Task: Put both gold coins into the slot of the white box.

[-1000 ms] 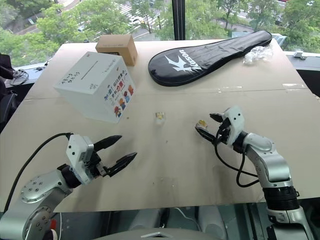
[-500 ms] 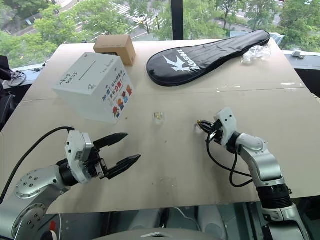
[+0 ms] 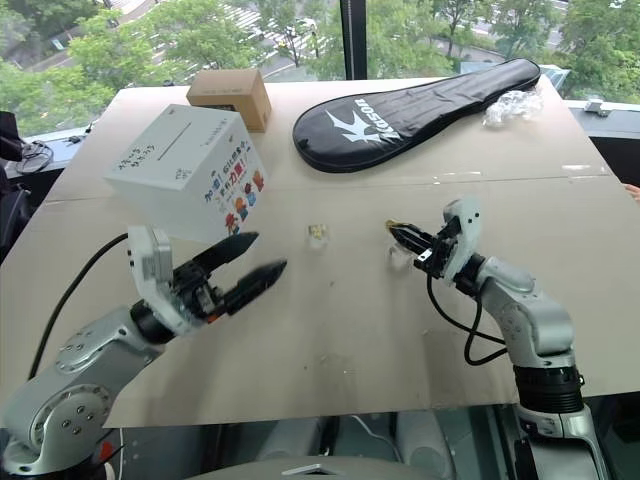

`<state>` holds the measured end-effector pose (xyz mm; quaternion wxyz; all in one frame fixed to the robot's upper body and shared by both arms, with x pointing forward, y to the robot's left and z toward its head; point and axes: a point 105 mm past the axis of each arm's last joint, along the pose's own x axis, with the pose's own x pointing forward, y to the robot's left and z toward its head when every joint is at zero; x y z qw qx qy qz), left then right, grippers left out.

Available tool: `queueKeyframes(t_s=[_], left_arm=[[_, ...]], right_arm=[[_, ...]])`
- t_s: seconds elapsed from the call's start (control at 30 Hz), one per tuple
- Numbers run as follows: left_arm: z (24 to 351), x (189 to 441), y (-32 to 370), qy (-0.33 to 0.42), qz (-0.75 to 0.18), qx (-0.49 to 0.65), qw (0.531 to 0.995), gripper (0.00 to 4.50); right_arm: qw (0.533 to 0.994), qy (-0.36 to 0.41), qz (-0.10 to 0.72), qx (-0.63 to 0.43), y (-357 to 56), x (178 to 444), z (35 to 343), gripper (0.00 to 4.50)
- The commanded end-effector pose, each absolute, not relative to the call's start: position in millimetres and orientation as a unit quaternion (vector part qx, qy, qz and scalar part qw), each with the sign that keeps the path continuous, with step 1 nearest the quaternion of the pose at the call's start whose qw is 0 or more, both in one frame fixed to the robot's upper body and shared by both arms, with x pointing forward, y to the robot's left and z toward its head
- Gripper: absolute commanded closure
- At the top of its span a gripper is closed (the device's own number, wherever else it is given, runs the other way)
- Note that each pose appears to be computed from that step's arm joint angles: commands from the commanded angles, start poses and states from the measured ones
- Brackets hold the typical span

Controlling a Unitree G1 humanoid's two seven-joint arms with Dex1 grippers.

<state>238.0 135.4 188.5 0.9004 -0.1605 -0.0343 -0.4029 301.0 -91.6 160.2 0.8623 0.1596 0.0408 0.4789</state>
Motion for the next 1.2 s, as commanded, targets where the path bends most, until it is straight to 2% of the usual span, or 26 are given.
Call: queueKeyframes(t_s=[0.03, 0.17, 0.27, 0.47, 0.5, 0.53, 0.77, 0.97, 1.07, 1.13, 1.2], left_arm=[[207.8, 228.6, 118.2, -0.049, -0.444, -0.254, 0.858, 0.0], [224.1, 221.1, 110.1, -0.06, -0.476, -0.365, 0.798, 0.0], [226.5, 220.4, 107.1, -0.062, -0.482, -0.391, 0.782, 0.0], [233.4, 215.0, 98.6, -0.062, -0.506, -0.405, 0.759, 0.0], [232.5, 214.2, 98.3, -0.06, -0.507, -0.404, 0.759, 0.52], [231.7, 213.8, 98.4, -0.059, -0.506, -0.404, 0.759, 0.82], [230.4, 210.6, 96.8, -0.053, -0.515, -0.401, 0.756, 4.37], [229.0, 208.8, 94.4, -0.044, -0.524, -0.398, 0.752, 4.45], [226.7, 209.1, 94.3, -0.037, -0.523, -0.397, 0.753, 4.5], [226.1, 213.5, 97.0, -0.039, -0.51, -0.392, 0.764, 4.5], [225.9, 228.2, 108.6, -0.054, -0.466, -0.371, 0.802, 4.5]], right_arm=[[0.79, 0.018, 0.57, 0.224, -67.0, 271.0, 203.3, 4.44], [0.734, 0.021, 0.62, 0.276, -50.3, 251.4, 224.2, 4.44], [0.699, 0.022, 0.65, 0.298, -38.5, 239.5, 234.8, 4.44], [0.679, 0.02, 0.663, 0.315, -27.6, 233.7, 241.8, 4.44], [0.676, 0.019, 0.664, 0.318, -26.5, 232.8, 242.8, 4.5], [0.674, 0.018, 0.666, 0.32, -25.6, 231.7, 243.6, 4.5], [0.666, 0.022, 0.675, 0.317, -22.5, 226.7, 244.9, 4.5], [0.67, 0.022, 0.677, 0.304, -19.6, 225.1, 243.7, 4.5], [0.682, 0.014, 0.668, 0.297, -18.4, 229.4, 243.5, 3.73], [0.694, 0.013, 0.656, 0.296, -20.0, 233.6, 241.8, 2.86], [0.722, 0.016, 0.63, 0.285, -26.1, 242.2, 236.3, 2.0]])
